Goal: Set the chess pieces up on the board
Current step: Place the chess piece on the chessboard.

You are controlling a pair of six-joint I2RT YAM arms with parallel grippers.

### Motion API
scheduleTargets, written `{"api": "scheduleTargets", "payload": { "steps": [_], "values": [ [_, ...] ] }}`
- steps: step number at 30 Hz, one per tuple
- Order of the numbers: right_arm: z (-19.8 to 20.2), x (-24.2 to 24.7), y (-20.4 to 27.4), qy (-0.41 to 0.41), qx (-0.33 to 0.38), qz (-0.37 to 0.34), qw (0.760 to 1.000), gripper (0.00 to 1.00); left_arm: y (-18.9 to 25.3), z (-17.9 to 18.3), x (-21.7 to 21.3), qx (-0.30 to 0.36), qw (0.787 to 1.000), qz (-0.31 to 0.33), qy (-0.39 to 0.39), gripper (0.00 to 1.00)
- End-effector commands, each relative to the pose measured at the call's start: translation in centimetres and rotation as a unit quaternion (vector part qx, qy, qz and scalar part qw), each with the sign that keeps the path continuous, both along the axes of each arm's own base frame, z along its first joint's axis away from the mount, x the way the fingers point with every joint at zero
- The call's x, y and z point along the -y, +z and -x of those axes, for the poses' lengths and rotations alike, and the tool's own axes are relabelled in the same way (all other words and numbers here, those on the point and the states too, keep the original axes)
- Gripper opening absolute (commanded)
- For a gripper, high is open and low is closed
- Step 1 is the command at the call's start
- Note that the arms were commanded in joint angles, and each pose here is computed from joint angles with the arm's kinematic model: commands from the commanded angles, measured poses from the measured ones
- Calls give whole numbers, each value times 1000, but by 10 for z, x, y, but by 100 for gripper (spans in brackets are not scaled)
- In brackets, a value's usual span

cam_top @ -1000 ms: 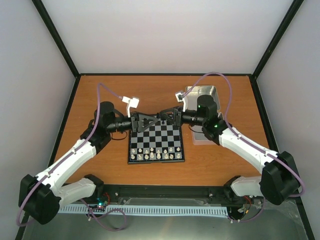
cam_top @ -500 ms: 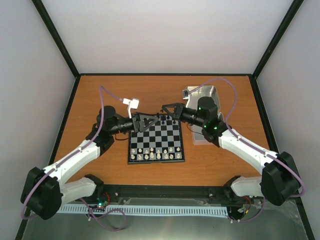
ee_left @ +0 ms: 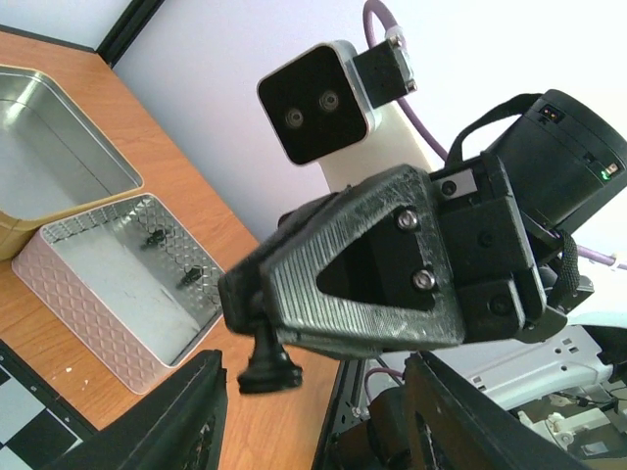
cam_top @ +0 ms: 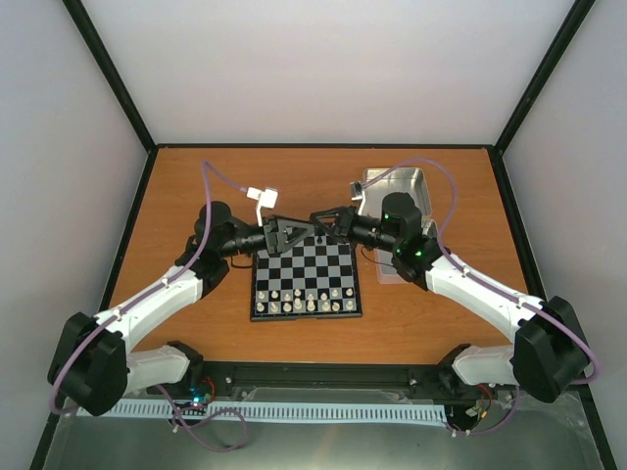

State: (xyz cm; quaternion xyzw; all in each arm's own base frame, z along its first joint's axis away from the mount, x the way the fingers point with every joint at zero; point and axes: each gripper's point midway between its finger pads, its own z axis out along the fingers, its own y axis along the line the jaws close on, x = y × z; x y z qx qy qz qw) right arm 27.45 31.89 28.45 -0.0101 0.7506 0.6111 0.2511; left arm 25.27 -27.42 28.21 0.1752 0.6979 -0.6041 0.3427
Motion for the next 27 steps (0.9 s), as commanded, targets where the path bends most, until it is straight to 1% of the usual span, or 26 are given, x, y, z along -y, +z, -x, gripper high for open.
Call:
{"api": "scheduleTargets", "payload": {
  "steps": [1, 5, 8, 11, 14, 17, 21, 24, 27],
  "values": [
    [9, -6, 16, 19, 9, -21, 1000, 6, 25, -7, 3, 37, 999, 15, -2, 49],
    [11, -8, 15, 23, 6, -21, 1000, 6, 26, -10, 3, 38, 999, 14, 2, 38],
    [11, -8, 14, 22, 3, -19, 1000, 6, 23, -9, 4, 38, 999, 11, -2, 25],
    [11, -8, 13, 21, 2, -15, 1000, 6, 18, -9, 3, 40, 999, 1, -3, 16],
    [11, -8, 12, 22, -1, -6, 1000, 9, 16, -6, 3, 55, 998, -17, -7, 9],
    [12, -9, 12, 29, -7, 13, 999, 15, 20, -1, 3, 86, 995, -37, -21, 6],
    [15, -9, 19, 40, 8, 28, 999, 36, 17, 6, 3, 109, 991, -67, -41, 6],
    [19, -9, 21, 57, 21, 51, 997, 40, 17, 16, 2, 133, 985, -88, -66, 6],
    [29, -11, 24, 90, 43, 67, 993, 39, 20, 25, -1, 165, 978, -102, -82, 6]
  ]
}}
